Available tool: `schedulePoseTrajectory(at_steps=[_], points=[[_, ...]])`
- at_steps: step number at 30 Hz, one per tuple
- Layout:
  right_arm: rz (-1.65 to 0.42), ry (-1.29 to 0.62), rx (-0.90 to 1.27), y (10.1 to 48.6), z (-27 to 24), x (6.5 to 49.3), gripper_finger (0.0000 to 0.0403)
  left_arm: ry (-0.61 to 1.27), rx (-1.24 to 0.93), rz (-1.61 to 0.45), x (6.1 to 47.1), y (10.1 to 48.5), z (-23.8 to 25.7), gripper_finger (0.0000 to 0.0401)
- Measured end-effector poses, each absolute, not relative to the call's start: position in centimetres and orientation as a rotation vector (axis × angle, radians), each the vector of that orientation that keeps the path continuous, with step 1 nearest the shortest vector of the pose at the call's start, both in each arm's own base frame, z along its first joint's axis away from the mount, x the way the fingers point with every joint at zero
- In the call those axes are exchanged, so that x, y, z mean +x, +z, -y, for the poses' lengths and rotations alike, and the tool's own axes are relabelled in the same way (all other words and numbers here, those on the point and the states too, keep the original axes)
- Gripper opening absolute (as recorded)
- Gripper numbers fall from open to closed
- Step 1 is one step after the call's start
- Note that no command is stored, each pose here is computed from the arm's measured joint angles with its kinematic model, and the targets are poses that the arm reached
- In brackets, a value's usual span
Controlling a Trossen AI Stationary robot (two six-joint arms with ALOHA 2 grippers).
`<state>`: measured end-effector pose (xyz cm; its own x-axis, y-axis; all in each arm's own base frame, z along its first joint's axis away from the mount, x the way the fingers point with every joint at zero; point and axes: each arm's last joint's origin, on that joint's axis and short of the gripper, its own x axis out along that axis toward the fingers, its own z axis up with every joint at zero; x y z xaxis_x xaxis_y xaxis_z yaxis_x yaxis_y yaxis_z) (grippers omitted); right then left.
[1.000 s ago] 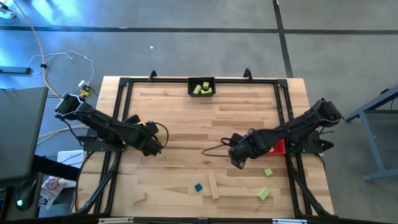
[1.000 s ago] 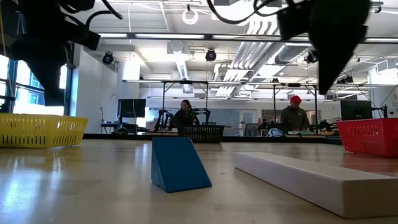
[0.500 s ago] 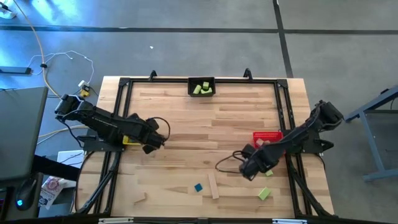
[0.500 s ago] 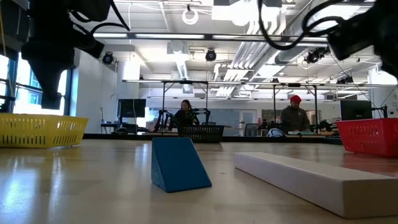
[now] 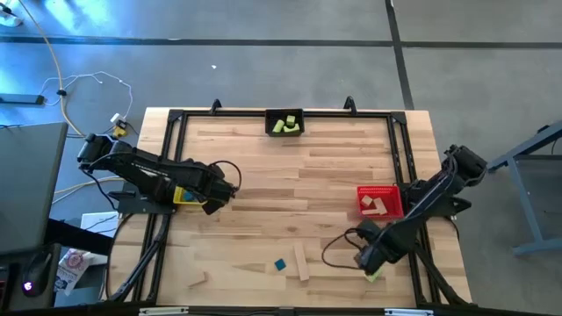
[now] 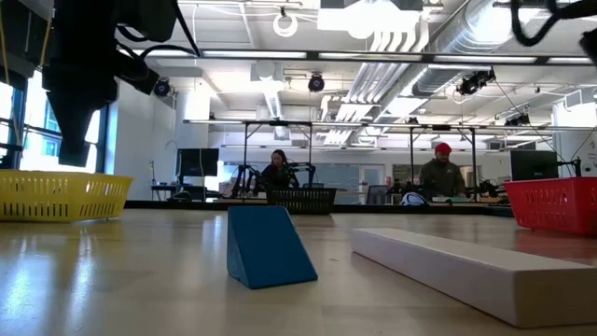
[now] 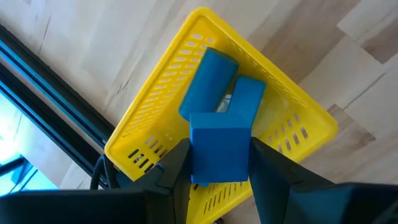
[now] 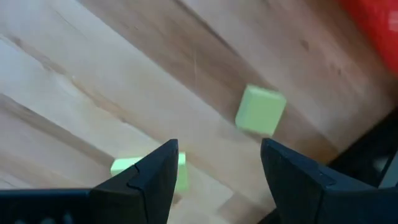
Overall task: Sort & place blocks by color
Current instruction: Put the blue block into the yellow bin, then put the light green block into the black bin
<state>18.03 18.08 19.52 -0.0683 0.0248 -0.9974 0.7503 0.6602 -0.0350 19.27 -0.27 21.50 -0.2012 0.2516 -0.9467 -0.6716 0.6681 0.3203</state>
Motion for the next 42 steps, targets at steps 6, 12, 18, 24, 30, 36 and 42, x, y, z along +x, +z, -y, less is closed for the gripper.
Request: schedulePoseTrajectory(at_steps=[6, 12, 18, 24, 30, 36, 42], points=[[-1.521, -0.772, 0.733, 19.5, -19.2, 16.7, 0.0215, 0.898, -0.378, -1.556, 19.3, 21.5, -0.4, 0.0131], [-1.461, -0.896, 0.754, 19.5, -19.5, 15.5, 0.0215, 0.887, -0.339, -1.557, 19.3, 21.5, -0.6, 0.0165], [-1.386, -0.971, 0.742, 19.6, -19.4, 15.0, 0.0215, 0.893, -0.347, -1.551, 19.3, 21.5, -0.6, 0.0195], [-1.404, -0.988, 0.713, 18.0, -18.7, 14.4, 0.0215, 0.893, -0.347, -1.551, 19.3, 21.5, -0.6, 0.0204], [-1.390, -0.973, 0.709, 16.2, -18.1, 14.0, 0.0215, 0.892, -0.347, -1.551, 19.3, 21.5, -0.6, 0.0204], [-1.391, -0.937, 0.738, 14.9, -17.9, 13.9, 0.0215, 0.892, -0.347, -1.551, 19.3, 21.5, -0.6, 0.0204], [-1.400, -0.922, 0.764, 13.8, -17.6, 13.6, 0.0204, 0.892, -0.347, -1.552, 19.3, 21.5, -0.6, 0.0204]])
